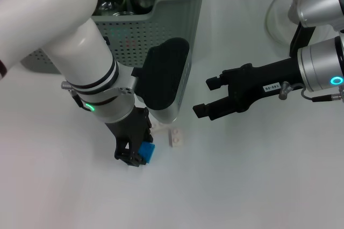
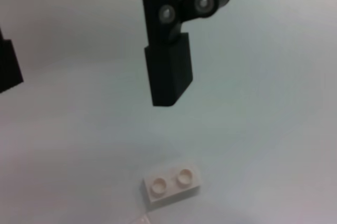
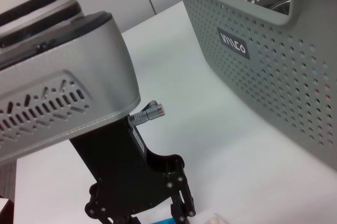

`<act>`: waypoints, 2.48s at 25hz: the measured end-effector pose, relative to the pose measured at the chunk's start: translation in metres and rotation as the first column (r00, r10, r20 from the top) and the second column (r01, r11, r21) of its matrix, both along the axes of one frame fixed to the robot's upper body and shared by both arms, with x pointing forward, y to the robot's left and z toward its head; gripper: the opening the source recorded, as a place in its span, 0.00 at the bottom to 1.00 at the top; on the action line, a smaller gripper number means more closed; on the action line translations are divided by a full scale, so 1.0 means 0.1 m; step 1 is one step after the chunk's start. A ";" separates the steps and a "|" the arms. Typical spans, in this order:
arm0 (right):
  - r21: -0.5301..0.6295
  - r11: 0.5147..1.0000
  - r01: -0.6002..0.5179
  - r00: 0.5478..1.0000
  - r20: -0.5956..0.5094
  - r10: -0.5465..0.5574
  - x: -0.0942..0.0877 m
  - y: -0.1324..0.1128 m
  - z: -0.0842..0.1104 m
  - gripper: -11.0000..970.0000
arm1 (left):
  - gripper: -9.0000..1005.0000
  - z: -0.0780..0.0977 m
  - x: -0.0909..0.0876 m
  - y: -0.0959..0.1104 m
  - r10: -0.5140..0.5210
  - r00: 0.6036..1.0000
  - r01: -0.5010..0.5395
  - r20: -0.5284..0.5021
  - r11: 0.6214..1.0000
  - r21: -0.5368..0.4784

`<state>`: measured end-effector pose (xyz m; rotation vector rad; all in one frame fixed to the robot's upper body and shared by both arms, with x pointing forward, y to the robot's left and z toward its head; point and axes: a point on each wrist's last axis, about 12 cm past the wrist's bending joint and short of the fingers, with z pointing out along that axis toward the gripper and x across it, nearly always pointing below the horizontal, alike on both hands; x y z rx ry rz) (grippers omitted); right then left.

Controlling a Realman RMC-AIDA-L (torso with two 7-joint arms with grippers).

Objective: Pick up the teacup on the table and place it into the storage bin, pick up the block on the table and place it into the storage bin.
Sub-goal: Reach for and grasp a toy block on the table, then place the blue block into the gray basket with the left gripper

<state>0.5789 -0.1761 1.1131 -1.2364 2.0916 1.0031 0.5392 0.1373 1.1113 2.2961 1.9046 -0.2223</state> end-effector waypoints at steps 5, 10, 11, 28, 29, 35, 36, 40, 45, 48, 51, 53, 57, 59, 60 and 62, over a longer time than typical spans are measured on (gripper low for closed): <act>-0.001 1.000 0.000 1.000 0.001 0.000 0.00 0.00 0.00 0.98 | 0.52 -0.01 0.01 0.00 -0.002 1.000 0.002 0.000 1.000 0.006; -0.001 1.000 -0.002 1.000 0.005 0.002 0.00 -0.01 0.00 0.98 | 0.46 -0.02 0.01 0.00 0.000 1.000 0.000 0.002 1.000 0.013; -0.001 1.000 -0.002 1.000 0.006 0.002 0.00 -0.01 0.00 0.98 | 0.46 -0.02 0.01 0.00 -0.001 1.000 0.001 0.002 1.000 0.014; -0.002 1.000 0.002 1.000 -0.001 -0.002 -0.01 -0.03 -0.02 0.98 | 0.43 0.55 -0.02 0.35 0.111 0.982 -0.144 -0.153 0.963 -0.228; -0.003 1.000 0.002 1.000 -0.001 -0.002 -0.01 -0.04 -0.02 0.98 | 0.44 0.64 -0.01 0.44 0.132 0.977 -0.177 -0.170 0.942 -0.283; -0.004 1.000 -0.005 1.000 0.017 0.005 0.00 -0.06 -0.02 0.98 | 0.45 1.21 0.21 1.23 0.468 0.869 -0.466 -0.157 0.671 -0.576; -0.004 1.000 -0.005 1.000 0.018 0.005 0.00 -0.06 -0.02 0.98 | 0.45 1.28 0.26 1.35 0.530 0.831 -0.513 -0.165 0.618 -0.596; -0.004 1.000 -0.009 1.000 0.017 0.009 0.00 -0.06 -0.01 0.98 | 0.46 1.52 0.43 1.68 0.697 0.693 -0.620 -0.183 0.447 -0.645; -0.009 1.000 -0.016 1.000 0.018 0.016 0.01 -0.04 -0.01 0.98 | 0.48 1.63 0.63 1.78 0.804 0.576 -0.653 -0.145 0.347 -0.673; -0.011 1.000 -0.017 1.000 0.018 0.017 0.01 -0.04 -0.01 0.98 | 0.48 1.59 0.76 1.78 0.856 0.505 -0.689 -0.113 0.321 -0.650; -0.010 1.000 -0.019 1.000 0.016 0.019 0.00 -0.04 -0.02 0.98 | 0.49 1.52 0.88 1.77 0.887 0.454 -0.713 -0.090 0.301 -0.633; -0.008 1.000 -0.020 1.000 0.014 0.020 0.00 -0.03 -0.02 0.98 | 0.50 1.48 0.93 1.75 0.893 0.441 -0.722 -0.089 0.294 -0.627; -0.006 1.000 -0.023 1.000 0.010 0.023 -0.01 -0.04 -0.02 0.98 | 0.51 1.50 0.95 1.75 0.898 0.430 -0.725 -0.095 0.281 -0.629; -0.005 1.000 -0.022 1.000 0.008 0.022 -0.01 -0.05 -0.01 0.98 | 0.51 1.54 0.93 1.75 0.895 0.436 -0.721 -0.094 0.285 -0.632; -0.005 1.000 -0.021 1.000 0.007 0.021 -0.01 -0.05 -0.01 0.98 | 0.51 1.57 0.90 1.74 0.889 0.448 -0.716 -0.093 0.294 -0.634; -0.005 1.000 -0.018 1.000 0.007 0.018 -0.01 -0.06 -0.01 0.98 | 0.60 1.62 0.78 1.71 0.852 0.512 -0.702 -0.112 0.340 -0.626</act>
